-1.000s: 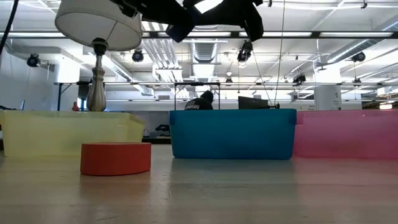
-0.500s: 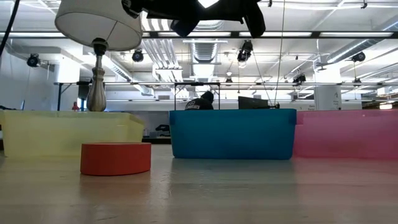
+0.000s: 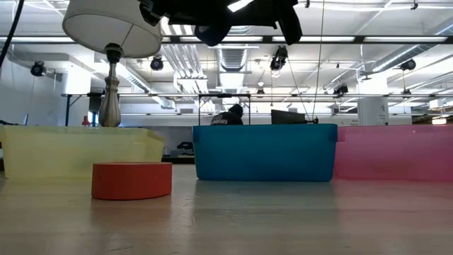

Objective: Pick and place Stapler, Stapler remover, tape
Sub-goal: Put the blue tape into the pink bin

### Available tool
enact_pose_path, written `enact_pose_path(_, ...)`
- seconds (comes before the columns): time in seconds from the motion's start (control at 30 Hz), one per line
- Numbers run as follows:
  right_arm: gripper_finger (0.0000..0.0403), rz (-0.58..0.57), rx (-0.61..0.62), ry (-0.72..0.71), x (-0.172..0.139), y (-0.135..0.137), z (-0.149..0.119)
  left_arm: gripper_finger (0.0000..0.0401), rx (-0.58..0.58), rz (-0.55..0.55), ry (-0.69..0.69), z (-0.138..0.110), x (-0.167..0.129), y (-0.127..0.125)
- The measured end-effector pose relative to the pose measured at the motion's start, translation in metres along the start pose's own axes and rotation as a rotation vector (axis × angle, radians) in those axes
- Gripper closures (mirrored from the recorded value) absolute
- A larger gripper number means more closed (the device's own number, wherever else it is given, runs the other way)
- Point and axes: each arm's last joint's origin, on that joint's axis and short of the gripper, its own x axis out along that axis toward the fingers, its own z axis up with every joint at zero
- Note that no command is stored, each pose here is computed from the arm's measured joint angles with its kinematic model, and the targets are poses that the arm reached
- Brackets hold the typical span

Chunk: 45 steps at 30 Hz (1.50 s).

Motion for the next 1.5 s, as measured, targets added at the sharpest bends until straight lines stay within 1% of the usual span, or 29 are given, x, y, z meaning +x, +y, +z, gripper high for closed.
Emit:
enact_pose_path(0.17, 0.0275, -0.006, -0.001, -0.002, 0.0, 0.0, 0.0, 0.0292, 0.007, 0.002, 0.0, 0.0, 0.0, 0.0)
enact_pose_path(0.3, 0.0275, -0.009, -0.003, -0.002, 0.0, -0.001, -0.001, 0.0262, 0.029, 0.0, 0.001, 0.0, 0.0, 0.0)
enact_pose_path(0.43, 0.0275, -0.023, -0.02, 0.013, 0.0, -0.002, -0.002, 0.0231, 0.023, -0.004, 0.006, -0.001, -0.001, 0.0)
enact_pose_path(0.5, 0.0275, -0.048, -0.031, 0.011, 0.0, -0.004, -0.003, 0.0221, 0.014, -0.004, 0.006, -0.001, -0.001, 0.0)
enact_pose_path(0.57, 0.0275, -0.079, -0.044, 0.009, -0.001, -0.005, -0.004, 0.0215, 0.009, -0.004, 0.008, -0.001, -0.001, 0.0)
enact_pose_path(0.73, 0.0275, -0.101, -0.052, 0.028, -0.001, -0.008, -0.006, 0.0213, 0.015, -0.006, 0.028, -0.004, -0.001, 0.0)
enact_pose_path(0.83, 0.0275, -0.128, -0.058, 0.028, -0.006, -0.011, -0.002, 0.0213, 0.012, -0.013, 0.041, -0.005, -0.001, 0.0)
enact_pose_path(0.93, 0.0275, -0.16, -0.042, 0.063, -0.014, -0.016, 0.003, 0.0213, 0.004, -0.027, 0.048, -0.006, -0.001, -0.001)
enact_pose_path(1.03, 0.0275, -0.218, -0.028, 0.119, -0.026, -0.026, 0.005, 0.0213, -0.006, -0.04, 0.049, -0.006, -0.001, -0.001)
enact_pose_path(1.13, 0.0275, -0.322, -0.009, 0.171, -0.04, -0.04, 0.004, 0.0213, -0.022, -0.054, 0.05, -0.006, -0.001, -0.002)
enact_pose_path(1.23, 0.0275, -0.443, 0.027, 0.24, -0.054, -0.055, -0.004, 0.0213, -0.031, -0.06, 0.052, -0.006, -0.001, -0.002)
enact_pose_path(1.33, 0.0275, -0.54, 0.075, 0.308, -0.07, -0.066, -0.014, 0.0213, -0.025, -0.067, 0.058, -0.007, -0.001, -0.002)
enact_pose_path(1.43, 0.0275, -0.591, 0.145, 0.411, -0.08, -0.072, -0.024, 0.0213, -0.022, -0.069, 0.061, -0.007, -0.001, -0.002)
enact_pose_path(1.5, 0.0275, -0.6, 0.191, 0.491, -0.083, -0.074, -0.033, 0.0213, -0.021, -0.069, 0.062, -0.007, -0.001, -0.002)
